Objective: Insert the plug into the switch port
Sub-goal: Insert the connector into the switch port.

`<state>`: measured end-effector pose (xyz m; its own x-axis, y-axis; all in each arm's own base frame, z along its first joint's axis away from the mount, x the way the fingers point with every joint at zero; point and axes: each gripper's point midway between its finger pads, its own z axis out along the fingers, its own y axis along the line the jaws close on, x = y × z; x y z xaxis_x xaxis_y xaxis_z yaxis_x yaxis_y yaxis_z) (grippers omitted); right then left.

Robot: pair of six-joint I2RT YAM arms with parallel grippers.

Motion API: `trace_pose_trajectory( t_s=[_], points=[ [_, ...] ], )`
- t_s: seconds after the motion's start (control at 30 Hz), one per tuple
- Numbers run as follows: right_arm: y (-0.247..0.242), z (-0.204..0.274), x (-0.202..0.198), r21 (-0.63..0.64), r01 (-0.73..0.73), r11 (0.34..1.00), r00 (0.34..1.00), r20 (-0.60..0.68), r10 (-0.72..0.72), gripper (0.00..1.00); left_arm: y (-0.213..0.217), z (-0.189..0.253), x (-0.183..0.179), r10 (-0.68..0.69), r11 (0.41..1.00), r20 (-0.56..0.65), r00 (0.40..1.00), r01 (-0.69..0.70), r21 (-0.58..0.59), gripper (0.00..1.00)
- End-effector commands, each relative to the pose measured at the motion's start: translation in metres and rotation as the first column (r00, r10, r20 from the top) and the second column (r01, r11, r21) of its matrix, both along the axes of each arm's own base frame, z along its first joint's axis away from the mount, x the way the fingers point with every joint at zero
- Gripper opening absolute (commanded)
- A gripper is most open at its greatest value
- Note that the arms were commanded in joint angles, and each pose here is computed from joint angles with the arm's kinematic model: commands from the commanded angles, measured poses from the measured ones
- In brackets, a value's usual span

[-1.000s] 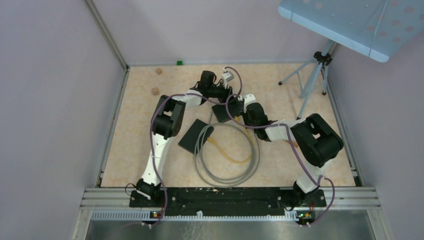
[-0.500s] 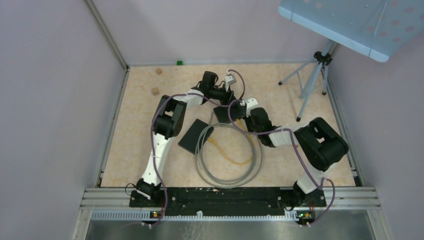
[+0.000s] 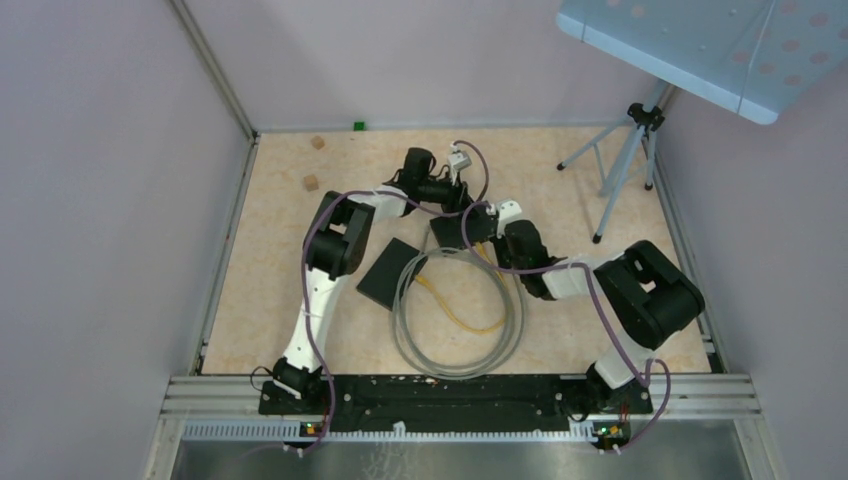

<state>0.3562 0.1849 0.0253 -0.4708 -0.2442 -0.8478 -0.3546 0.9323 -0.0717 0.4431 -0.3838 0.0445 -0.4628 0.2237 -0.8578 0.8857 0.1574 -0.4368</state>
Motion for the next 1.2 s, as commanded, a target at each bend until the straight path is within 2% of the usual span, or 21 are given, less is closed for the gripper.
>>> trace_pose_trajectory(
  t_s=[0.0, 0.2, 0.3, 0.5, 0.53, 0.67, 0.73, 0.8, 0.87, 0.93, 0.97, 1.03, 1.13, 1.17],
  points=[
    [0.016, 0.04, 0.035, 0.06, 0.015, 0.998, 0.99, 0.138, -0.024, 0.0, -0.002, -0.055, -0.079, -0.103, 0.985, -0.36, 0.927, 0.145, 0.09, 0.62],
    [0.026, 0.066, 0.069, 0.129, 0.046, 0.991, 0.976, 0.207, -0.072, 0.0, -0.012, -0.052, -0.103, -0.225, 0.964, -0.362, 0.905, 0.26, 0.049, 0.59],
    [0.034, 0.089, 0.083, 0.137, 0.014, 0.99, 0.962, 0.267, -0.051, 0.0, -0.013, -0.052, -0.112, -0.268, 0.954, -0.363, 0.892, 0.299, 0.031, 0.59],
    [0.039, 0.112, 0.1, 0.128, -0.003, 0.992, 0.944, 0.328, -0.039, 0.0, -0.017, -0.046, -0.129, -0.351, 0.928, -0.354, 0.867, 0.374, -0.006, 0.62],
    [0.04, 0.111, 0.097, 0.125, -0.014, 0.992, 0.945, 0.325, -0.028, 0.0, -0.016, -0.046, -0.128, -0.344, 0.929, -0.349, 0.871, 0.369, 0.004, 0.65],
    [0.039, 0.095, 0.063, 0.127, -0.092, 0.988, 0.964, 0.259, 0.056, 0.0, -0.007, -0.05, -0.104, -0.222, 0.961, -0.31, 0.924, 0.261, 0.09, 0.77],
    [0.03, 0.084, 0.043, 0.119, -0.098, 0.988, 0.971, 0.228, 0.069, 0.02, -0.004, -0.042, -0.081, -0.141, 0.982, -0.25, 0.958, 0.166, 0.085, 0.8],
    [0.018, 0.075, 0.031, 0.097, -0.075, 0.992, 0.979, 0.198, 0.055, 0.05, 0.002, -0.029, -0.059, -0.043, 0.996, -0.194, 0.98, 0.058, 0.074, 0.79],
    [0.006, 0.069, 0.023, 0.06, -0.04, 0.997, 0.988, 0.154, 0.03, 0.08, 0.009, -0.019, -0.038, 0.092, 0.993, -0.135, 0.986, -0.082, 0.084, 0.81],
    [0.0, 0.067, 0.02, 0.089, 0.011, 0.996, 0.992, 0.126, -0.023, 0.12, 0.016, -0.01, -0.025, 0.187, 0.981, -0.082, 0.979, -0.181, 0.074, 0.85],
    [-0.001, 0.067, 0.018, 0.091, 0.02, 0.996, 0.992, 0.122, -0.031, 0.14, 0.02, -0.004, -0.017, 0.241, 0.969, -0.062, 0.968, -0.237, 0.07, 0.91],
    [-0.003, 0.066, 0.018, 0.108, 0.051, 0.993, 0.992, 0.107, -0.063, 0.25, 0.025, 0.007, -0.007, 0.299, 0.953, -0.024, 0.954, -0.297, 0.05, 0.98],
    [-0.004, 0.067, 0.021, 0.119, 0.085, 0.989, 0.992, 0.078, -0.095, 0.51, 0.033, 0.03, 0.009, 0.39, 0.92, 0.025, 0.92, -0.391, 0.017, 0.99],
    [-0.006, 0.066, 0.021, 0.113, 0.099, 0.989, 0.992, 0.065, -0.106, 0.56, 0.036, 0.039, 0.015, 0.419, 0.908, 0.035, 0.907, -0.42, 0.007, 0.99]
  ],
)
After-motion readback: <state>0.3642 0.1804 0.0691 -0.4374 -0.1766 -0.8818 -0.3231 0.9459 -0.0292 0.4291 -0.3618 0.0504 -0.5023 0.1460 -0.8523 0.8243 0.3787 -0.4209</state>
